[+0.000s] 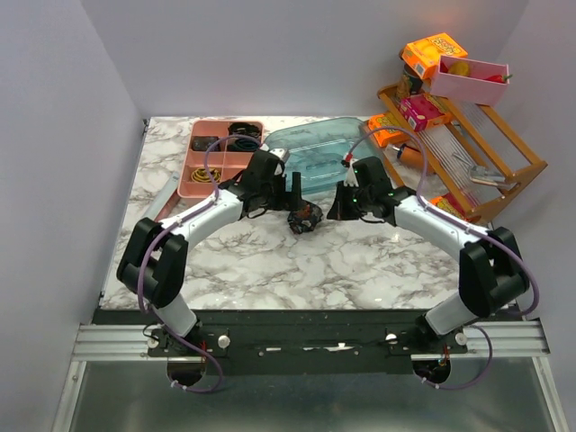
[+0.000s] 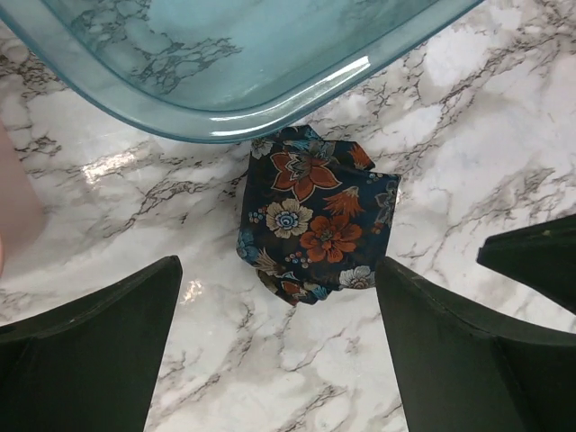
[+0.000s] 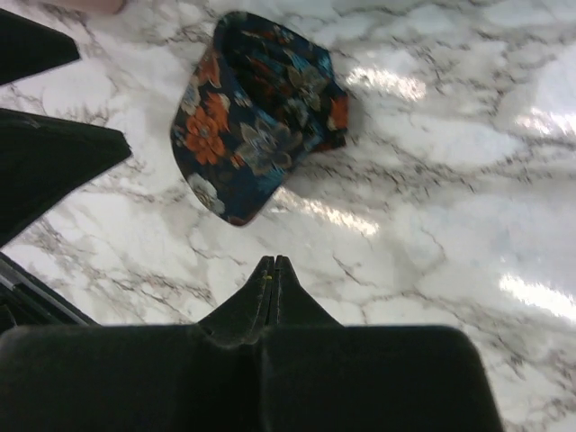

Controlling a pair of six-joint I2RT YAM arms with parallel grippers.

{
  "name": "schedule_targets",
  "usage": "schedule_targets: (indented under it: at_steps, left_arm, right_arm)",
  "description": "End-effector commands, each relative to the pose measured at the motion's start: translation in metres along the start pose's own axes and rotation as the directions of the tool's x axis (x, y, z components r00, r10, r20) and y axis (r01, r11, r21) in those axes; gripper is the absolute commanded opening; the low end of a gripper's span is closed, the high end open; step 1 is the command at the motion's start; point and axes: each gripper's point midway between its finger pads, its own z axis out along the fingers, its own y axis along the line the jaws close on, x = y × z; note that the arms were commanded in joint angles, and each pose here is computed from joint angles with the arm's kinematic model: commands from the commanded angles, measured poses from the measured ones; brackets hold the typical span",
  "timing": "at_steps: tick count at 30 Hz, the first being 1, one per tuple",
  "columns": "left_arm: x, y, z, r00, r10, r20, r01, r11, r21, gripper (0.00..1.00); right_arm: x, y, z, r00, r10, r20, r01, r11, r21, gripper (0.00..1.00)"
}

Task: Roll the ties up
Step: Roll the tie at the center of the board.

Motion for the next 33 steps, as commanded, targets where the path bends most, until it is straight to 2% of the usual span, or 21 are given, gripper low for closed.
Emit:
schedule_targets:
  at_steps: [1,4,9,20,33]
  left_arm:
    - [0.002,-0.014,0.004,0.997,-0.082,-0.009,0.082,0.977,0.195,0.99]
    - [0.003,0.001,0.012,0.991,-0.13,-0.016,0.131,0.972,0.193,0.99]
    - [0.005,0.005,0.023,0.98,-0.193,-0.045,0.198,0.941,0.273,0.99]
    - [0.017,0.006,0.039,0.979,-0.188,-0.078,0.203,0.933,0.298,0.96]
    - [0.053,0.01,0.051,0.971,-0.18,-0.155,0.222,0.921,0.321,0.96]
  right_arm:
    - [-0.02,0.024,0.016,0.998,-0.056,0.0,0.056,0.995,-0.085,0.02]
    - [-0.025,0.03,0.026,0.998,-0.059,-0.012,0.057,0.993,-0.103,0.02]
    - [-0.02,0.04,0.04,0.996,-0.064,-0.054,0.057,0.989,-0.136,0.02]
    - [0.006,0.023,0.061,0.991,-0.041,-0.128,0.031,0.996,-0.08,0.02]
    - [0.02,-0.003,0.063,0.986,-0.015,-0.167,0.022,0.999,0.04,0.02]
